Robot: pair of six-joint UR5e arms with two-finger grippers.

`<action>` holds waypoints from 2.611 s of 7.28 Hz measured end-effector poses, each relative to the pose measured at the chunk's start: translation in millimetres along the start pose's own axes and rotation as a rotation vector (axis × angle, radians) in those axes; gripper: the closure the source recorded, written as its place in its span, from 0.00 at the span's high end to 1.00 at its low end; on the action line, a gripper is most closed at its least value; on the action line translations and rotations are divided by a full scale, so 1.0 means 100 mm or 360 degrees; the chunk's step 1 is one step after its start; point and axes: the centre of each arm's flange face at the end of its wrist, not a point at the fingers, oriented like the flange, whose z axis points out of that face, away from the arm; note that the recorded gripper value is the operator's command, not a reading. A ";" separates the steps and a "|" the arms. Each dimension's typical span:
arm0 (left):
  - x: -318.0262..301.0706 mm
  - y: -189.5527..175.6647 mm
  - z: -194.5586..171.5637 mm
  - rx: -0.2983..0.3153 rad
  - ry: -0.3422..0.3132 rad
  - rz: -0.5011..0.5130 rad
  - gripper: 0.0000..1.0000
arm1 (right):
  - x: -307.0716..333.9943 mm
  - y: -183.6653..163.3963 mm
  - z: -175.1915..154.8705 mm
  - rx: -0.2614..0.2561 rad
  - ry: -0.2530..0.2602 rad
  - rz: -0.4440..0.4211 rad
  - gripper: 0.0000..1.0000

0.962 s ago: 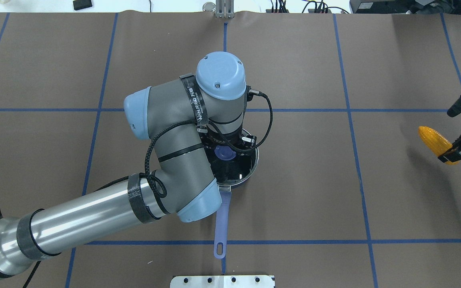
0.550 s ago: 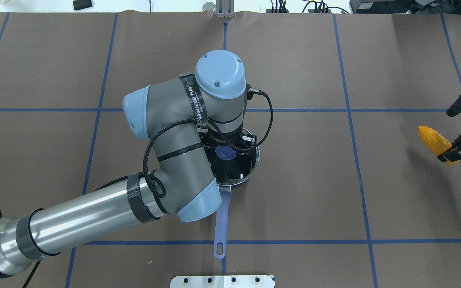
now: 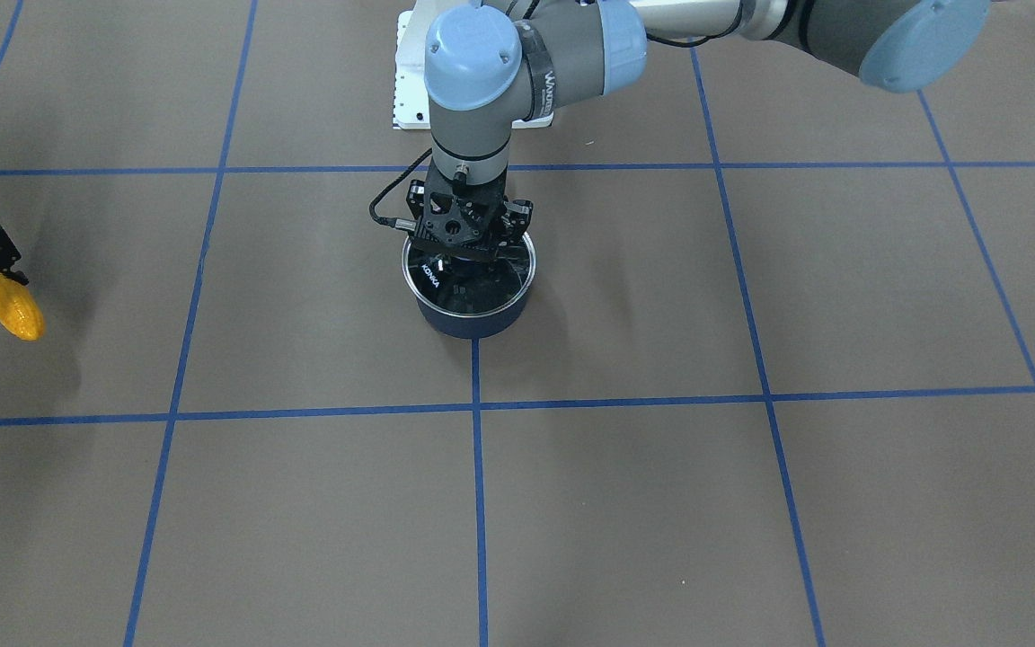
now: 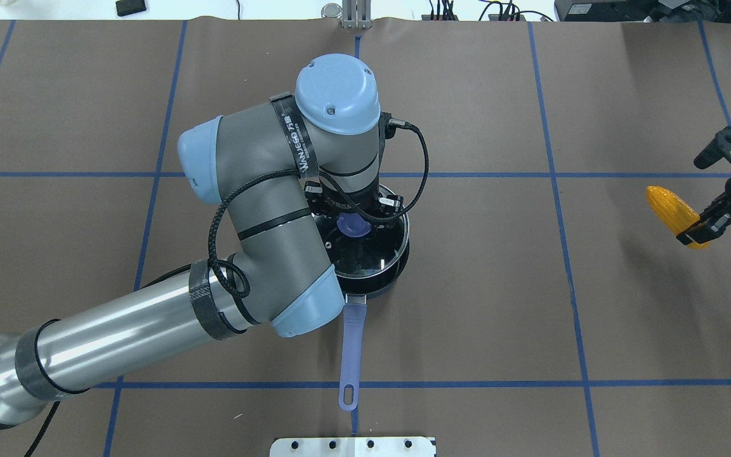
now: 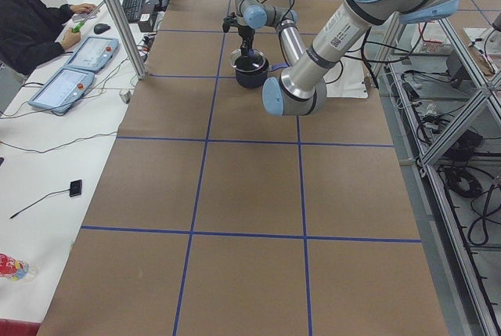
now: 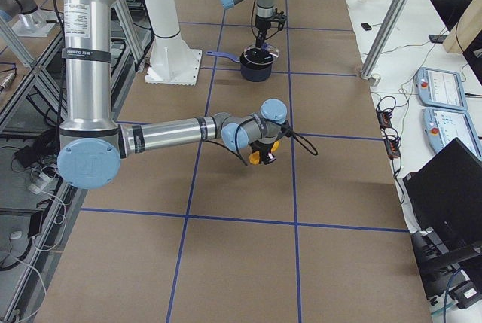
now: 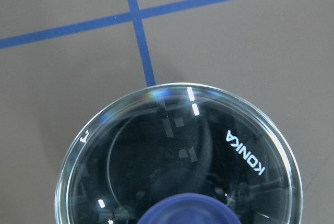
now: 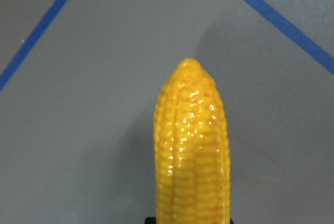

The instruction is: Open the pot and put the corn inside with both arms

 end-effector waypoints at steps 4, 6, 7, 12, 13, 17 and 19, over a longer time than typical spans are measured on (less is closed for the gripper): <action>-0.74 -0.26 -0.29 0.0036 0.0013 0.0012 0.48 | -1.26 -1.29 -0.28 0.0063 -0.0125 0.0167 0.39; -1.32 -0.34 -0.40 0.0034 -0.0011 0.0051 0.48 | -2.00 -1.77 -0.28 0.0086 -0.0206 0.0288 0.39; -1.65 -0.35 -0.46 0.0033 -0.0022 0.0075 0.48 | -2.36 -1.98 -0.28 0.0099 -0.0228 0.0336 0.39; -3.22 -0.33 -0.56 -0.0010 -0.0091 0.0263 0.50 | -4.03 -2.79 -0.27 0.0131 -0.0136 0.0338 0.41; -3.56 -0.29 -0.55 -0.0026 -0.0119 0.0311 0.50 | -4.19 -2.87 -0.17 0.0124 -0.0117 0.0323 0.50; -4.22 -0.14 -0.30 -0.0101 -0.0170 0.0369 0.52 | -4.42 -3.04 0.00 0.0124 -0.0075 0.0287 0.98; -4.43 -0.12 -0.06 -0.0100 -0.0166 0.0377 0.53 | -4.43 -3.04 -0.01 0.0129 -0.0076 0.0275 1.00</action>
